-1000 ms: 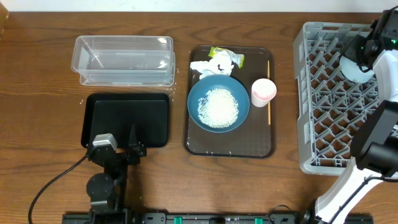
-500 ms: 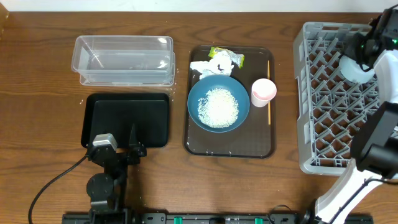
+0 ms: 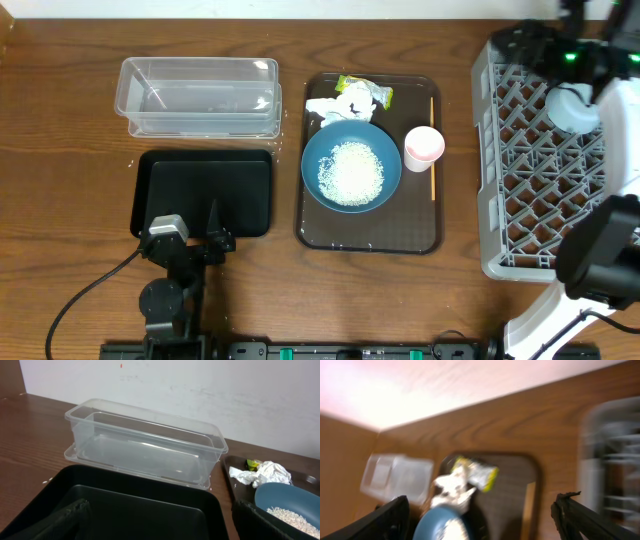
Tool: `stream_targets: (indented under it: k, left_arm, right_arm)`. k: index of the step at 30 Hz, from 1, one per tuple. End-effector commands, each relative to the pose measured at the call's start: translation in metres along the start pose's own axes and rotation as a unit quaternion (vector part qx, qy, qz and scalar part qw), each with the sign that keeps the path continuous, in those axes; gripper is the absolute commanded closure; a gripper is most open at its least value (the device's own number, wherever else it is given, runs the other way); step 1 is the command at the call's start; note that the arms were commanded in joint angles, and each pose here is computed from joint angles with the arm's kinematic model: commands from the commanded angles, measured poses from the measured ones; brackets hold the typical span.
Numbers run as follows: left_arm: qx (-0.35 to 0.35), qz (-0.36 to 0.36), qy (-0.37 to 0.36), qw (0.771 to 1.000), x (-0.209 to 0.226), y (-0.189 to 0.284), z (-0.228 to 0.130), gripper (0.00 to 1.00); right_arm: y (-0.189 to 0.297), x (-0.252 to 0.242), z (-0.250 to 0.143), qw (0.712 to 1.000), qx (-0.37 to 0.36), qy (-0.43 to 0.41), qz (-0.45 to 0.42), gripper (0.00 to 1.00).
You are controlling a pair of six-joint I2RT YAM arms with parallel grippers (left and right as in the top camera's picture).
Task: Sort waste into correct bins and load items into the dishwasher rack
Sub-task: 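Move the right gripper left to the pink cup on the tray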
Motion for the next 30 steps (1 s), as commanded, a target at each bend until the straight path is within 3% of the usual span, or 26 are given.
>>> stream_targets:
  k: [1, 6, 12, 16, 20, 23, 30]
  left_arm:
    - [0.026, -0.001, -0.008, 1.0, 0.001, -0.001, -0.014, 0.08]
    - [0.026, -0.001, -0.008, 1.0, 0.001, -0.001, -0.014, 0.08]
    - [0.026, -0.001, -0.008, 1.0, 0.001, -0.001, -0.014, 0.08]
    - [0.026, -0.001, -0.008, 1.0, 0.001, -0.001, -0.014, 0.08]
    - [0.026, -0.001, -0.008, 1.0, 0.001, -0.001, -0.014, 0.08]
    - [0.026, -0.001, -0.008, 1.0, 0.001, -0.001, -0.014, 0.08]
    - [0.026, -0.001, -0.008, 1.0, 0.002, -0.001, -0.014, 0.08]
  right_arm:
    - [-0.025, 0.029, -0.02, 0.999, 0.039, 0.027, 0.011, 0.11]
    - [-0.056, 0.04, -0.06, 0.988, 0.095, 0.047, -0.112, 0.16]
    - [-0.07, 0.05, -0.109, 0.947, 0.135, 0.048, -0.289, 0.2]
    - [-0.078, 0.072, -0.135, 0.935, 0.165, 0.08, -0.303, 0.26]
    - [-0.076, 0.078, -0.147, 0.917, 0.152, 0.079, -0.36, 0.42]
    - [-0.072, 0.075, -0.152, 0.903, 0.139, 0.063, -0.401, 0.42]
    - [-0.088, 0.064, -0.174, 0.897, 0.181, 0.049, -0.4, 0.42]
Point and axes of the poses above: each gripper's point midway between its finger pads, its own y axis back along the fingers, its own x axis along the line the jaws close on, z = x × y, the point moved 4 cm from there along y, back along the fingers, and after that the axes turned 1 degree about -y, right-handed, at the moved point
